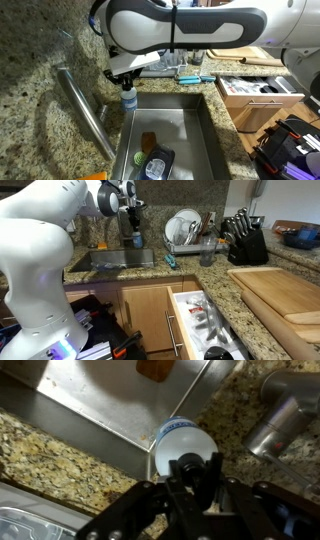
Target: Move the white bottle from the drawer to beside the tap
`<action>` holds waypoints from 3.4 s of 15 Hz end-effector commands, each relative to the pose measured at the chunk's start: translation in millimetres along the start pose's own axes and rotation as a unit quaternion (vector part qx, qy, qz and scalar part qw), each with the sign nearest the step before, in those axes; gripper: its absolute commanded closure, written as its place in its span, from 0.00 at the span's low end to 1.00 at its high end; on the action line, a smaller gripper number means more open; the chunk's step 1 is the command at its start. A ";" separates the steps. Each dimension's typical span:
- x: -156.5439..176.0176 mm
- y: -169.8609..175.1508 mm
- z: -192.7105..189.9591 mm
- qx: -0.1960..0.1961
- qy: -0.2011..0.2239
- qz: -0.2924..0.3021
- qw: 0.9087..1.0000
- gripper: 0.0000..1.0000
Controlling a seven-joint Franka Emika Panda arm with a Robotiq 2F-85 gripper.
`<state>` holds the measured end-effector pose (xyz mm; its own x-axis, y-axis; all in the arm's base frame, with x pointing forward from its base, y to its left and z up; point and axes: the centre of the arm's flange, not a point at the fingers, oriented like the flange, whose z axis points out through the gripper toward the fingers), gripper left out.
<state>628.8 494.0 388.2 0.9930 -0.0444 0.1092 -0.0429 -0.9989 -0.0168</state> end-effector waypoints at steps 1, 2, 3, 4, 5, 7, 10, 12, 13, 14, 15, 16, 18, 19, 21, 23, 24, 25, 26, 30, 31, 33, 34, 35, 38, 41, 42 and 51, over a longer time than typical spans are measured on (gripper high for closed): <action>13.0 -22.4 -37.3 -0.029 -0.015 0.019 0.999 0.94; 10.4 -22.8 -45.0 -0.036 -0.015 0.022 0.999 0.94; 7.7 -22.9 -51.8 -0.034 -0.008 0.025 0.999 0.94; -15.0 -0.1 -31.8 -0.027 -0.015 0.016 0.999 0.77; -17.5 -1.3 -39.5 -0.028 -0.013 0.018 0.999 0.77; -19.3 -2.9 -45.0 -0.027 -0.009 0.018 0.999 0.77; -3.7 -2.3 -32.6 -0.026 -0.024 0.030 0.999 0.94; 7.9 -9.7 -26.9 -0.018 -0.029 0.035 0.999 0.94; 14.6 -15.7 -26.2 -0.012 -0.027 0.037 0.999 0.94; 18.4 -18.8 -24.7 -0.009 -0.025 0.040 0.999 0.94; 21.5 -22.7 -25.9 -0.008 -0.017 0.043 0.999 0.94; 24.0 -25.9 -28.0 -0.003 -0.009 0.046 0.999 0.94; 27.1 -31.5 -31.4 0.012 0.018 0.053 0.998 0.94; -5.0 -2.5 -20.3 -0.001 0.004 0.044 0.999 0.77; -3.8 -5.2 -22.6 0.008 0.013 0.048 0.999 0.77; -3.8 -5.5 -22.8 0.009 0.013 0.049 0.999 0.94; 3.5 -4.9 -17.4 0.007 0.015 0.057 0.998 0.94; 10.8 -8.7 -13.0 0.011 0.011 0.061 0.998 0.94; 18.3 -14.4 -9.2 0.015 0.014 0.062 0.998 0.94; 36.6 -37.6 -1.6 0.048 0.024 0.060 0.997 0.94; 38.4 -40.4 -0.4 0.054 0.029 0.060 0.996 0.94; 41.9 -45.7 0.5 0.059 0.046 0.063 0.995 0.94; 5.7 -14.0 7.5 0.046 0.034 0.056 0.997 0.77; 6.3 -15.2 8.3 0.050 0.038 0.056 0.996 0.77; 6.6 -15.9 10.1 0.052 0.040 0.057 0.996 0.94; 15.6 -22.4 12.2 0.062 0.057 0.055 0.995 0.94; 16.8 -25.8 10.2 0.066 0.061 0.055 0.994 0.94; 16.7 -26.8 0.0 0.098 0.100 0.059 0.988 0.21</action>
<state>641.5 520.2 388.6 0.9515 -0.1665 0.2588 -0.1109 -0.9700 -0.2162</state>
